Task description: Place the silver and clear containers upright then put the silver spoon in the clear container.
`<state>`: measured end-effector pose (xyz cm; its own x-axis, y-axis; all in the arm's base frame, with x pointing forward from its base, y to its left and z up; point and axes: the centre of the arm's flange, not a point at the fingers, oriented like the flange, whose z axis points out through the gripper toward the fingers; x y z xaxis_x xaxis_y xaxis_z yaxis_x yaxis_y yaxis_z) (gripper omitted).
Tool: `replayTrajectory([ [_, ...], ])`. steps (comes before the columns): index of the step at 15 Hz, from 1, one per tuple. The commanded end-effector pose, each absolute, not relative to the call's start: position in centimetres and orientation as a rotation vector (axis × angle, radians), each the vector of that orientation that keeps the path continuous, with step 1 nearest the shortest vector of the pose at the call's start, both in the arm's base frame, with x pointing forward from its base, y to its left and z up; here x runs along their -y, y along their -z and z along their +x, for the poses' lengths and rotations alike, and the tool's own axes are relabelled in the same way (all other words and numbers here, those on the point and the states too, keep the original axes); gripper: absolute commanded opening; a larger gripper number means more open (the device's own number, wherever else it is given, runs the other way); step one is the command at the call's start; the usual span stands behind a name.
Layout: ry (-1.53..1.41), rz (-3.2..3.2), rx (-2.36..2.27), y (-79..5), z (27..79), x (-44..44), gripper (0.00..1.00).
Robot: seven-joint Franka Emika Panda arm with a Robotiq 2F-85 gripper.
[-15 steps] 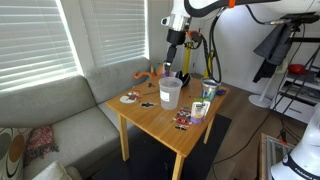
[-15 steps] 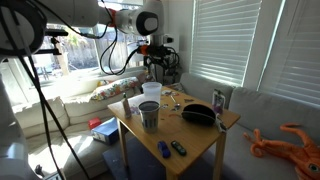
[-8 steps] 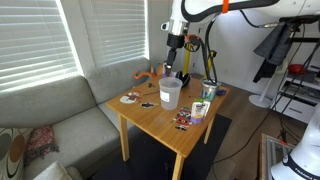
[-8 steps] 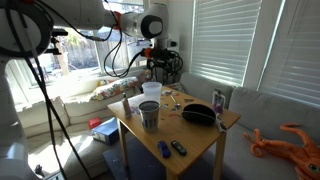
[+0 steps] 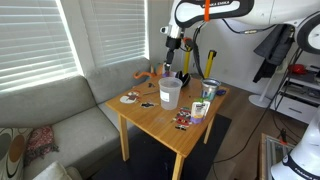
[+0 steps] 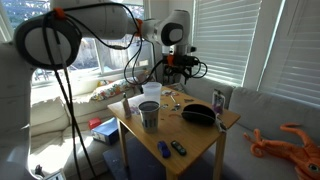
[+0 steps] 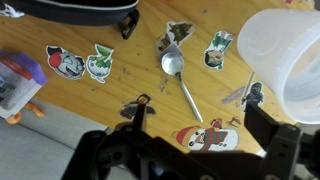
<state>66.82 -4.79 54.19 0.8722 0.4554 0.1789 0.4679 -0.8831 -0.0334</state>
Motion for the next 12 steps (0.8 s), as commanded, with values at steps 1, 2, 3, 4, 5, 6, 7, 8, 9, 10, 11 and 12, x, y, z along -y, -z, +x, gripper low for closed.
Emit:
replayTrajectory([
  [1,0.266,-2.889,0.902,-52.7,71.2,5.4,1.0],
  [2,0.249,-2.87,0.946,-52.0,71.7,5.1,1.0],
  [3,0.228,-2.856,0.974,-51.2,72.1,4.8,1.0],
  [4,0.211,-2.841,1.005,-50.5,72.5,4.5,1.0],
  [5,0.194,-2.823,1.031,-49.8,72.8,4.3,1.0],
  [6,0.175,-2.812,1.052,-49.2,73.0,4.2,1.0],
  [7,0.15,-2.801,1.07,-48.6,73.2,4.3,1.0],
  [8,0.124,-2.789,1.084,-48.0,73.2,4.1,1.0],
  [9,0.094,-2.782,1.094,-47.3,73.2,4.2,1.0],
  [10,0.073,-2.772,1.105,-46.8,73.3,4.2,1.0],
  [11,0.06,-2.765,1.115,-46.3,73.3,4.1,1.0],
  [12,0.053,-2.758,1.128,-45.9,73.4,4.1,1.0],
])
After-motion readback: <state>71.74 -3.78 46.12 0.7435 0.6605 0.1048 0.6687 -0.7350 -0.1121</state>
